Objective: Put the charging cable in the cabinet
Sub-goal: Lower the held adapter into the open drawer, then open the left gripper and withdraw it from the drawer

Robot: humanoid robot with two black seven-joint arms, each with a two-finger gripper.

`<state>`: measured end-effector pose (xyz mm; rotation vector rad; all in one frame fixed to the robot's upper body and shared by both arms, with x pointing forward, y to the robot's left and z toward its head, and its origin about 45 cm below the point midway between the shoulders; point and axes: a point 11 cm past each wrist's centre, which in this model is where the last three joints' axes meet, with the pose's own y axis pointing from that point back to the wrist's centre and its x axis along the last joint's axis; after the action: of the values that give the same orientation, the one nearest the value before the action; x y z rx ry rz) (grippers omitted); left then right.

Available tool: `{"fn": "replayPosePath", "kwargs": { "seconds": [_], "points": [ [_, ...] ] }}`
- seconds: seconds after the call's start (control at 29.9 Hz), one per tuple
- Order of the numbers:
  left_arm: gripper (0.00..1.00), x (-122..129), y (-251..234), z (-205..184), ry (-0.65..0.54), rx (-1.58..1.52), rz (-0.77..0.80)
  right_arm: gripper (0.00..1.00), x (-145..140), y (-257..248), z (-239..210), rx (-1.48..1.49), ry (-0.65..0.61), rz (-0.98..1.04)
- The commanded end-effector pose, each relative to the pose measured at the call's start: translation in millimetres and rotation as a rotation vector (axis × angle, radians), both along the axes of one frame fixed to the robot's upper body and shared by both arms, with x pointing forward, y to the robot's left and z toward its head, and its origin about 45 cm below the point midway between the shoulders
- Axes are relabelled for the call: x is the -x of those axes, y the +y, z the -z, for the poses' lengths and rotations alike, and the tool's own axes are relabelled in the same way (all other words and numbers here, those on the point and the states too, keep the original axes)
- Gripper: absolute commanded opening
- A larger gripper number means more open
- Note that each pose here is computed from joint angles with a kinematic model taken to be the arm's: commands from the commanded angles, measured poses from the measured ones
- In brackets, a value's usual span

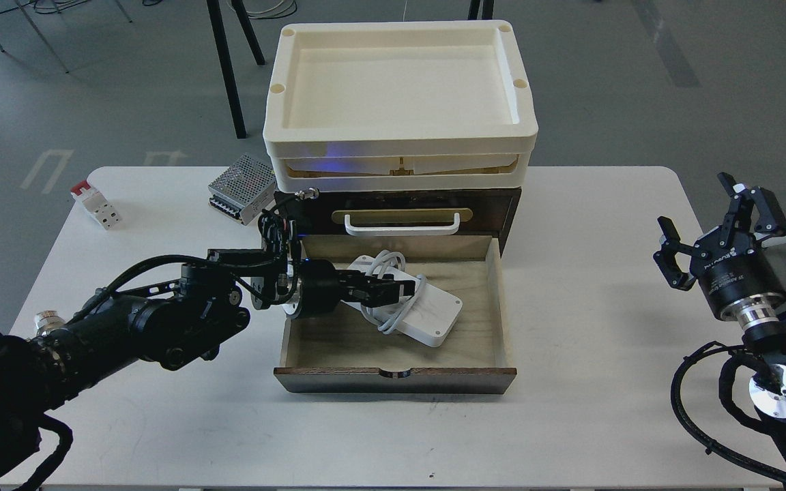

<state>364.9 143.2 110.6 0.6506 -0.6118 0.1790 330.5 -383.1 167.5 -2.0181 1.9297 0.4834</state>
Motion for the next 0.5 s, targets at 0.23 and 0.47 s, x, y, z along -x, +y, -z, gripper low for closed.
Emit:
{"fn": "replayPosePath", "kwargs": {
  "seconds": [0.23,0.47],
  "points": [
    [0.68,-14.9,9.8,-12.7,-0.129,0.012,-0.043,0.99,-0.1,-0.3,-0.1,0.0,0.0,0.002],
    [0.68,-20.8,35.4,-20.3,-0.154,-0.013,-0.071,0.99,-0.1,-0.2,-0.2,-0.001,-0.001,0.001]
  ]
}}
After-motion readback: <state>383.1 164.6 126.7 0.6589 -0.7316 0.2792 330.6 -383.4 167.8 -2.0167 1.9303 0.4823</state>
